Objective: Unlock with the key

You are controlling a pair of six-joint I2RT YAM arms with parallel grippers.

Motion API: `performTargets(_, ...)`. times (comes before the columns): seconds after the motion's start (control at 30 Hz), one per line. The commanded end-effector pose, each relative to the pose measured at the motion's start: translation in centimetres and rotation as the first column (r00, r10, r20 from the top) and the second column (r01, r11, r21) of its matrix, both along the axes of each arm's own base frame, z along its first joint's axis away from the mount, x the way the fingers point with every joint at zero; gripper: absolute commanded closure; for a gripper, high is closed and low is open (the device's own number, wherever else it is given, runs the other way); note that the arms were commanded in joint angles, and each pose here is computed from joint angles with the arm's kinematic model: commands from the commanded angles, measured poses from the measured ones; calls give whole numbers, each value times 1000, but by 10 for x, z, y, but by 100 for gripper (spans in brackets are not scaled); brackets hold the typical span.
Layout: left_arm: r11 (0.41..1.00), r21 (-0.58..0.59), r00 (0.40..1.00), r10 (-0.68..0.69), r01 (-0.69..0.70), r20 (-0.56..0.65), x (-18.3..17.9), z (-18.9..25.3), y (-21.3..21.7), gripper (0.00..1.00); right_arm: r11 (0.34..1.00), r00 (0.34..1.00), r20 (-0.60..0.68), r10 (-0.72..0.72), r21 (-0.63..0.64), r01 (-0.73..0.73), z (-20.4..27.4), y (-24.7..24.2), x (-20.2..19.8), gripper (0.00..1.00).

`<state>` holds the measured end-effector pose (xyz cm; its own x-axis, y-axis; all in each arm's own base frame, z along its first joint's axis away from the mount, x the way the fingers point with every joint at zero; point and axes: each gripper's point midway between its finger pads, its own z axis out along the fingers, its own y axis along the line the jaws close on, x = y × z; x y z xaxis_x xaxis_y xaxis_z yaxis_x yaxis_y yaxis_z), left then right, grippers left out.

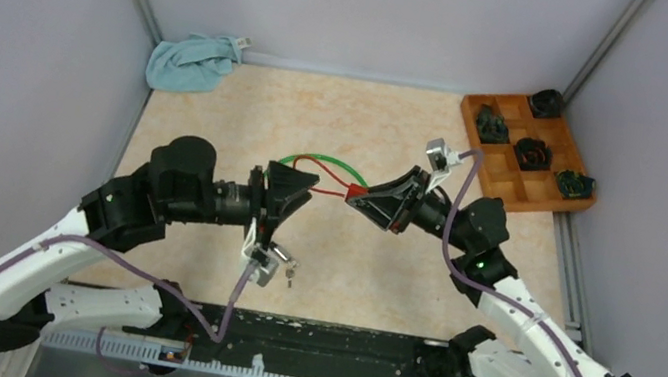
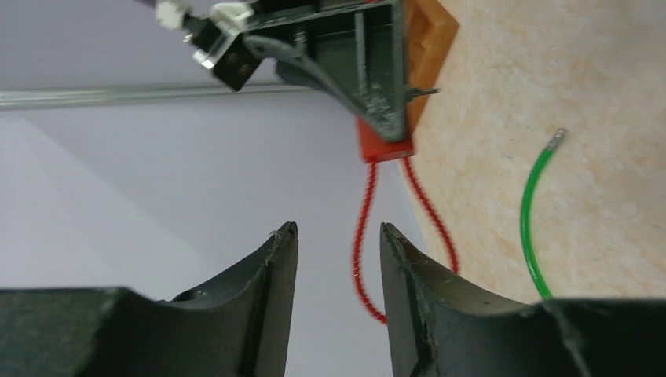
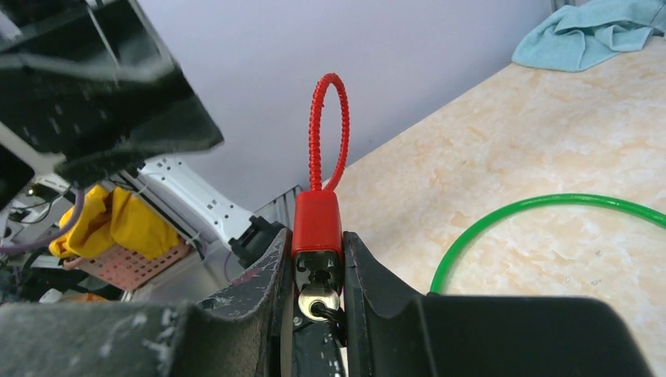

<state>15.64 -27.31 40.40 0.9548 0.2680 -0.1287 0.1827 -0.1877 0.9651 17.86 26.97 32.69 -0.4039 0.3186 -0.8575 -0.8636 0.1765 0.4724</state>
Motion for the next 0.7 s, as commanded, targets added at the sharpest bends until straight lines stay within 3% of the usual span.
performTargets(0.0, 993, 112, 999, -35, 35, -2, -8, -51, -1, 55, 993, 992, 115, -45, 111, 32, 54, -4, 7, 100)
performTargets(0.2, 991, 114, 997, 77, -76, 3, 16, -61, -10, 61, 989, 993, 115, -33, 146, 16, 63, -2, 8, 100)
performTargets(0.33, 983, 29, 984, 178, -179, 25, 38, -44, -15, 56, 991, 993, 115, -28, 133, 13, 61, -1, 7, 100)
performTargets(0.57, 983, -6, 982, 185, -185, 37, 38, -42, -19, 55, 992, 993, 117, -25, 127, 10, 63, -1, 6, 100)
performTargets(0.67, 981, 31, 981, 192, -192, 15, 39, -52, -20, 61, 991, 993, 115, -22, 136, 7, 64, -1, 5, 100)
